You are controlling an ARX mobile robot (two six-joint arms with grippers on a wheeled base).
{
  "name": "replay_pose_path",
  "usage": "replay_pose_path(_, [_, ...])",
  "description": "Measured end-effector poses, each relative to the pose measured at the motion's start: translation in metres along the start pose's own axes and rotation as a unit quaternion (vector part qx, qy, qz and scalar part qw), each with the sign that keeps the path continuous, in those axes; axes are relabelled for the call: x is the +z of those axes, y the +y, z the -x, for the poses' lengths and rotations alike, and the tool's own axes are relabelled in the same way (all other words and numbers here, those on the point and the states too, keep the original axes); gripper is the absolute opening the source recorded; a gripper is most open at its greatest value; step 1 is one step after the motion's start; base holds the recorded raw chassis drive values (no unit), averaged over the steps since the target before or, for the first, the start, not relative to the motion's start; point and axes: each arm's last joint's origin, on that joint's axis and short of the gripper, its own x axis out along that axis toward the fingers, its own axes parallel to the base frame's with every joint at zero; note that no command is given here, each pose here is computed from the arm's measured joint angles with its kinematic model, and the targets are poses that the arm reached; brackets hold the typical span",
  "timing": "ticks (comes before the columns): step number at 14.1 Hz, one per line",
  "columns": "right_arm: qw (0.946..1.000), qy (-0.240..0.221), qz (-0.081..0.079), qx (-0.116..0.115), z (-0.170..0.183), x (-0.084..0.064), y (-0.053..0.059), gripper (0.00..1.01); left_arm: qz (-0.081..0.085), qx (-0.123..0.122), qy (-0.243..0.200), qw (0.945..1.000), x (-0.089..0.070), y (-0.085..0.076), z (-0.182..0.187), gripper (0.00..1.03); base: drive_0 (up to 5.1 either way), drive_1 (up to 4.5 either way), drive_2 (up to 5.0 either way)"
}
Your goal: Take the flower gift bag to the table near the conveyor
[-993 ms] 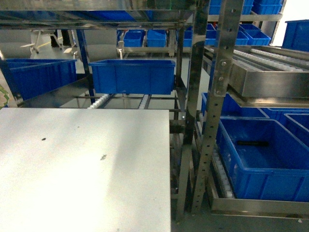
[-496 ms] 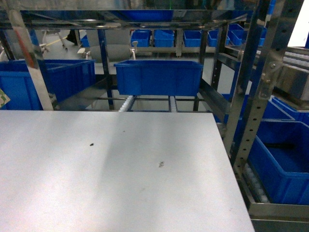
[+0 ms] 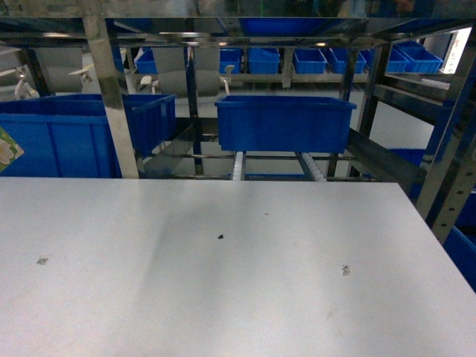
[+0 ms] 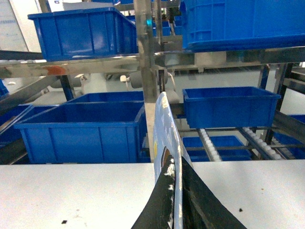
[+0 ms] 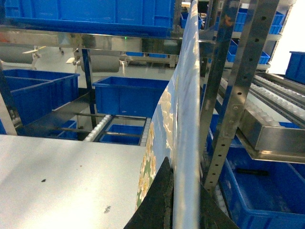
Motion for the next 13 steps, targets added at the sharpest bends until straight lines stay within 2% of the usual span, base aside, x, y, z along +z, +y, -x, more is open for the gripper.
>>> replay_pose_path(10, [1.0000, 0.001, 0.000, 0.000, 0.0000, -0.0002, 0.0000, 0.02, 0.000, 0.000, 0.001, 1.0000, -0.0002, 0.0000, -0.0001, 0.02, -5.0, 2.42, 2.4])
replay_pose_path(13, [1.0000, -0.001, 0.000, 0.003, 0.0000, 0.0002, 0.0002, 0.02, 0.000, 0.003, 0.000, 1.0000, 0.0001, 0.0004, 0.0001, 0.02, 0.0, 0.00, 0.0])
